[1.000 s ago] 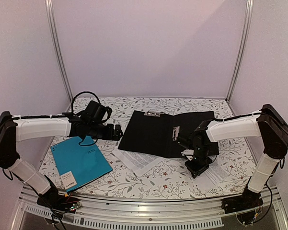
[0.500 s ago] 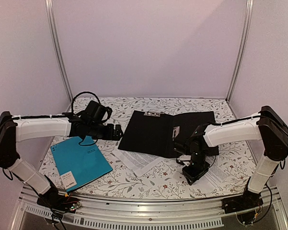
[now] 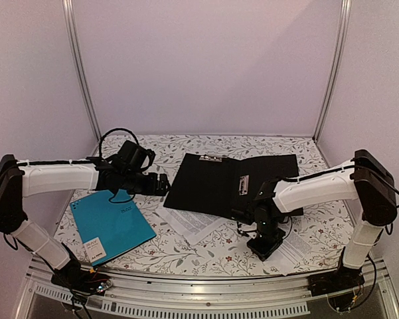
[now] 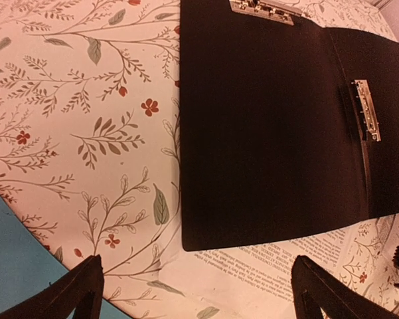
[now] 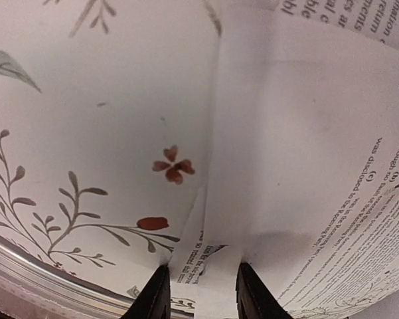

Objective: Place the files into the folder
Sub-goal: Move the file to the corner of the board.

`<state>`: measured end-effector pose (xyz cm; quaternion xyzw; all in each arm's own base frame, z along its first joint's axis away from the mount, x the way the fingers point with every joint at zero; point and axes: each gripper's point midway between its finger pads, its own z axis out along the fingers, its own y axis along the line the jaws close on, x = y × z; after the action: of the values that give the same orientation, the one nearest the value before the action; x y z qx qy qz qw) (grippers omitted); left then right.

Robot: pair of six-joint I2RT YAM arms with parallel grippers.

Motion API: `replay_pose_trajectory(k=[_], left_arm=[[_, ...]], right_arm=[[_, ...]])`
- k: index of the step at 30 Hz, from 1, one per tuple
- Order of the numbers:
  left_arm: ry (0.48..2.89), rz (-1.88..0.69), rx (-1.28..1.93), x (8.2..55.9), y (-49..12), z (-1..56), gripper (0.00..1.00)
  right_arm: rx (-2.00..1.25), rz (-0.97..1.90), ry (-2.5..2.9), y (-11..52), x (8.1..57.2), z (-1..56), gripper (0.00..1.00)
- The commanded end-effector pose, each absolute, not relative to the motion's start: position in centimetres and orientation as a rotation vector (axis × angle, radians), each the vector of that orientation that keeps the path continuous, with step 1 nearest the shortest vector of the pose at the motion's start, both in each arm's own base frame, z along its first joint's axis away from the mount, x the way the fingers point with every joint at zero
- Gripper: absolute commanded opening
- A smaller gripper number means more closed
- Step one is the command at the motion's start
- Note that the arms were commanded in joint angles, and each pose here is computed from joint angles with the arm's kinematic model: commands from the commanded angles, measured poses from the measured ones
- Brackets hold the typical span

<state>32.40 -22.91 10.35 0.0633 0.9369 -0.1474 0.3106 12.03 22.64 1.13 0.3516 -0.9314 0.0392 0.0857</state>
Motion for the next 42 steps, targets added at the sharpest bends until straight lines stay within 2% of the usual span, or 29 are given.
replay_pose_trajectory(k=[1, 11, 15, 17, 22, 26, 28, 33, 42], left_arm=[[2.473, -0.396, 0.143, 32.3, -22.5, 10.2, 0.99], [2.476, -0.398, 0.14, 32.2, -22.4, 10.2, 0.98], [2.481, -0.398, 0.139, 32.1, -22.4, 10.0, 0.98], [2.483, -0.407, 0.139, 32.0, -22.5, 10.0, 0.99], [2.492, -0.469, 0.154, 31.5, -23.6, 10.0, 0.99], [2.503, -0.571, 0.217, 30.3, -26.4, 9.6, 1.0], [2.524, -0.633, 0.246, 29.4, -28.2, 9.3, 1.0], [2.565, -0.791, 0.335, 26.9, -33.2, 8.8, 0.99], [2.644, -0.989, 0.569, 22.6, -41.4, 8.0, 0.96]], right_arm=[[1.114, 0.176, -2.765, 24.0, 11.6, -0.3, 0.3], [1.213, 0.168, -2.753, 26.7, 11.3, -0.7, 0.16], [1.251, 0.067, -2.759, 28.6, 11.4, 0.0, 0.15], [1.275, 0.03, -2.798, 29.5, 12.0, 1.0, 0.25], [1.26, 0.08, -2.979, 29.1, 14.5, 4.6, 0.58], [1.134, 0.076, -3.115, 28.0, 15.9, 6.7, 0.74], [1.019, 0.092, -3.181, 26.7, 16.8, 7.0, 0.79], [0.709, 0.077, -3.289, 23.3, 18.3, 6.7, 0.84], [0.223, -0.188, -3.34, 18.2, 18.6, 5.0, 0.86]])
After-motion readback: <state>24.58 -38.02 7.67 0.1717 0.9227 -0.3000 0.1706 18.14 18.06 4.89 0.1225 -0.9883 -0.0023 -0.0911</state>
